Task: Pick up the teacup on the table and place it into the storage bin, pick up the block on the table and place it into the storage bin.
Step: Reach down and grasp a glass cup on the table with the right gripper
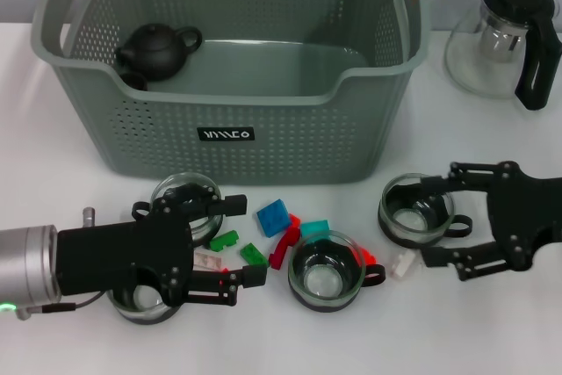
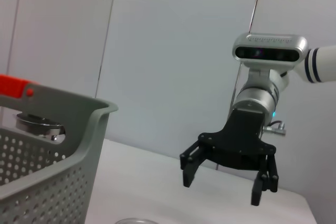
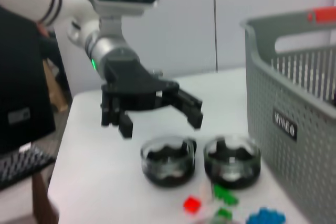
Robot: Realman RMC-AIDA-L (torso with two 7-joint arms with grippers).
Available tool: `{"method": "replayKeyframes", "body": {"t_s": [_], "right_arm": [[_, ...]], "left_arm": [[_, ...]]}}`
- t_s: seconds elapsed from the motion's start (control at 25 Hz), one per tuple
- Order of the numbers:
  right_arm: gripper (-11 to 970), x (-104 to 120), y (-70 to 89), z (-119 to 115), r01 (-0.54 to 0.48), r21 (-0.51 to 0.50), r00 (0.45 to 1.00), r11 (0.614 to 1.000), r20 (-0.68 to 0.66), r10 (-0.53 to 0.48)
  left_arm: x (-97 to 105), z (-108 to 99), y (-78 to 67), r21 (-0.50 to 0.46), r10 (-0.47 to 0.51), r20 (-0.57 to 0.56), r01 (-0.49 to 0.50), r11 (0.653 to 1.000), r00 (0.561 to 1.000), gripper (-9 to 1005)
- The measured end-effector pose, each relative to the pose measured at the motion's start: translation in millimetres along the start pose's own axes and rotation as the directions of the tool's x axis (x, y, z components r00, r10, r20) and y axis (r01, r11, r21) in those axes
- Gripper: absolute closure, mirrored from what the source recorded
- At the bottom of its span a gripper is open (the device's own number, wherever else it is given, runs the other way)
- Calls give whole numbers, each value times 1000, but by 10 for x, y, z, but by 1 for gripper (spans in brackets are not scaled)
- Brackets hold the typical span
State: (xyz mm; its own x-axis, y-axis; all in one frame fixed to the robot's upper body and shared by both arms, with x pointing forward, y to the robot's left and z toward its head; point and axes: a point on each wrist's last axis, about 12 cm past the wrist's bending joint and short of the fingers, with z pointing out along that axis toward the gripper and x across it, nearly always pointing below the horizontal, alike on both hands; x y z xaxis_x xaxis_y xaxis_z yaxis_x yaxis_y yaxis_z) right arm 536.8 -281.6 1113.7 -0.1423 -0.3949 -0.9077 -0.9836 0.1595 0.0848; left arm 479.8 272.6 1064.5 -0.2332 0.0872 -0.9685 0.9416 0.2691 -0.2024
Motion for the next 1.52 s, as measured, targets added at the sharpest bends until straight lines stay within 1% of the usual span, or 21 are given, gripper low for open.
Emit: {"method": "replayKeyframes", "body": {"t_s": [0.28, 0.4, 0.44, 0.48, 0.72, 0.96, 1.08, 1.4, 1.52], "right_arm": [[59, -187, -40, -187, 4, 17, 991, 1000, -132, -2], [63, -260, -89, -173, -9, 15, 976, 1000, -219, 12], [65, -302, -124, -110, -15, 7, 957, 1000, -288, 16], [66, -302, -124, -110, -15, 7, 957, 1000, -288, 16], [73, -420, -221, 175, 18, -17, 900, 1000, -436, -23], [81, -521, -279, 390, 42, -35, 857, 998, -513, -54], [124, -537, -299, 464, 51, -33, 826, 998, -560, -60], [124, -588, -348, 642, 108, -33, 747, 994, -657, -103], [123, -605, -352, 692, 126, -45, 731, 991, -672, -123]], "left_arm": [[9, 11, 2, -7, -10, 5, 10, 1000, 1000, 49], [17, 36, -6, -9, -15, 10, 15, 1000, 1000, 49], [23, 37, -8, -12, -17, 11, 18, 1000, 1000, 49], [29, 38, -9, -15, -20, 11, 20, 1000, 1000, 49], [57, 51, -27, -16, -35, 16, 35, 999, 999, 49], [64, 45, -30, -22, -40, 23, 41, 999, 999, 49], [69, 46, -32, -23, -44, 26, 44, 999, 999, 49], [90, 32, -48, -27, -45, 26, 46, 999, 999, 49], [94, 34, -53, -27, -47, 27, 48, 998, 999, 49]]}}
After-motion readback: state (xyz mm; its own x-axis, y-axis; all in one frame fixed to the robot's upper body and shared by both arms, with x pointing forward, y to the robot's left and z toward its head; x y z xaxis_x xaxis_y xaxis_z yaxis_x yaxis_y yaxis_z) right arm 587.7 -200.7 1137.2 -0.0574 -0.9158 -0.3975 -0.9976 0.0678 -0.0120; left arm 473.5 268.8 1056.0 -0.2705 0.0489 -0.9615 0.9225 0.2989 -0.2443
